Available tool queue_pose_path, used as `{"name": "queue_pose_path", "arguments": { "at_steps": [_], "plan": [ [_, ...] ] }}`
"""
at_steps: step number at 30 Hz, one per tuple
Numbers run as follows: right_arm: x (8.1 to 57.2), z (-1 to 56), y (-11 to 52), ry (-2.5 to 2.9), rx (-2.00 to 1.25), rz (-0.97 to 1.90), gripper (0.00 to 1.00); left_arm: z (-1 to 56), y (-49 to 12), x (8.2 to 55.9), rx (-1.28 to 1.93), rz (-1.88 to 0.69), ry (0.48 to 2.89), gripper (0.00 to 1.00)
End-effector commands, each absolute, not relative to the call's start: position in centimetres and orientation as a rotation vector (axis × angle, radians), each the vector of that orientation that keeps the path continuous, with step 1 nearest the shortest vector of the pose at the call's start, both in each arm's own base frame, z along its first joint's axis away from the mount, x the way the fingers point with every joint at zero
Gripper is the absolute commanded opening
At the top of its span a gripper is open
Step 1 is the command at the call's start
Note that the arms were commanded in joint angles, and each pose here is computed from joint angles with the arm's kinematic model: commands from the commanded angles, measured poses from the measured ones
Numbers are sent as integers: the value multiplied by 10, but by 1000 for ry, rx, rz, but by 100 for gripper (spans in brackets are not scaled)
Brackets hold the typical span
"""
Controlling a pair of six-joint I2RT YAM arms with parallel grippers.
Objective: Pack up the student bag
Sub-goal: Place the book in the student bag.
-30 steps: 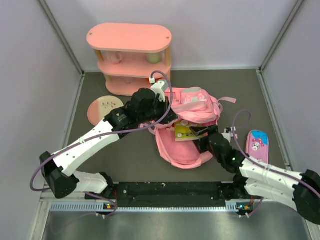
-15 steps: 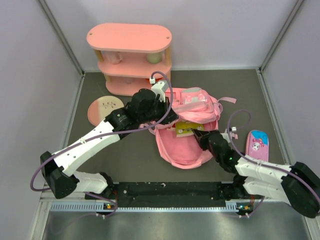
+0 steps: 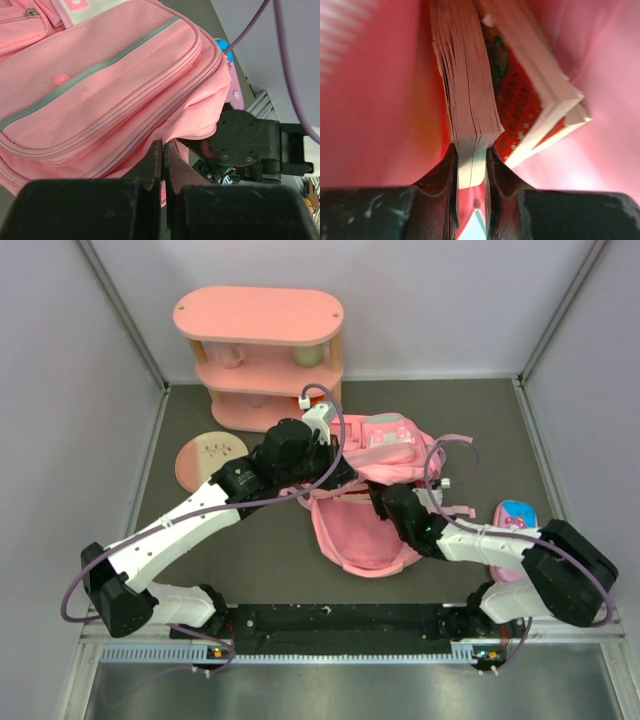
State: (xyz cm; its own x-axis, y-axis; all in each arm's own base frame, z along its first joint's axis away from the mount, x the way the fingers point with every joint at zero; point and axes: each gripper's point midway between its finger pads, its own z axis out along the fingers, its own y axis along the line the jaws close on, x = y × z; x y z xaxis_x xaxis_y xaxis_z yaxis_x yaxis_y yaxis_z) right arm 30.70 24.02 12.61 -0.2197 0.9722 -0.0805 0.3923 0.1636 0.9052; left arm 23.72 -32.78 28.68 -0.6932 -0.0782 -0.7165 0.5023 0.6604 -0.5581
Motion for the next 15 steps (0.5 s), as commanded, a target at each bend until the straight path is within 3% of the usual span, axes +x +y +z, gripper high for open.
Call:
{"name": "queue_pose_path", "arguments": {
  "at_steps": [1, 5, 8, 9, 12, 15],
  "plan": [
    [318, 124, 239, 1610, 1408, 970, 0, 344, -336, 235, 314, -1144, 1946, 0],
    [316, 99, 230, 1607, 1459, 899, 0, 342, -334, 233, 313, -1143, 1951, 0],
    [314, 102, 233, 1632, 1381, 931, 24, 340, -331, 233, 306, -1128, 1950, 0],
    [313, 106, 236, 1639, 1355, 956, 37, 340, -329, 234, 303, -1121, 1946, 0],
    [307, 118, 238, 1659, 1260, 1012, 64, 338, -326, 234, 299, -1105, 1946, 0],
    [295, 125, 232, 1697, 1182, 1009, 75, 335, -324, 235, 301, -1086, 1953, 0]
  ]
}}
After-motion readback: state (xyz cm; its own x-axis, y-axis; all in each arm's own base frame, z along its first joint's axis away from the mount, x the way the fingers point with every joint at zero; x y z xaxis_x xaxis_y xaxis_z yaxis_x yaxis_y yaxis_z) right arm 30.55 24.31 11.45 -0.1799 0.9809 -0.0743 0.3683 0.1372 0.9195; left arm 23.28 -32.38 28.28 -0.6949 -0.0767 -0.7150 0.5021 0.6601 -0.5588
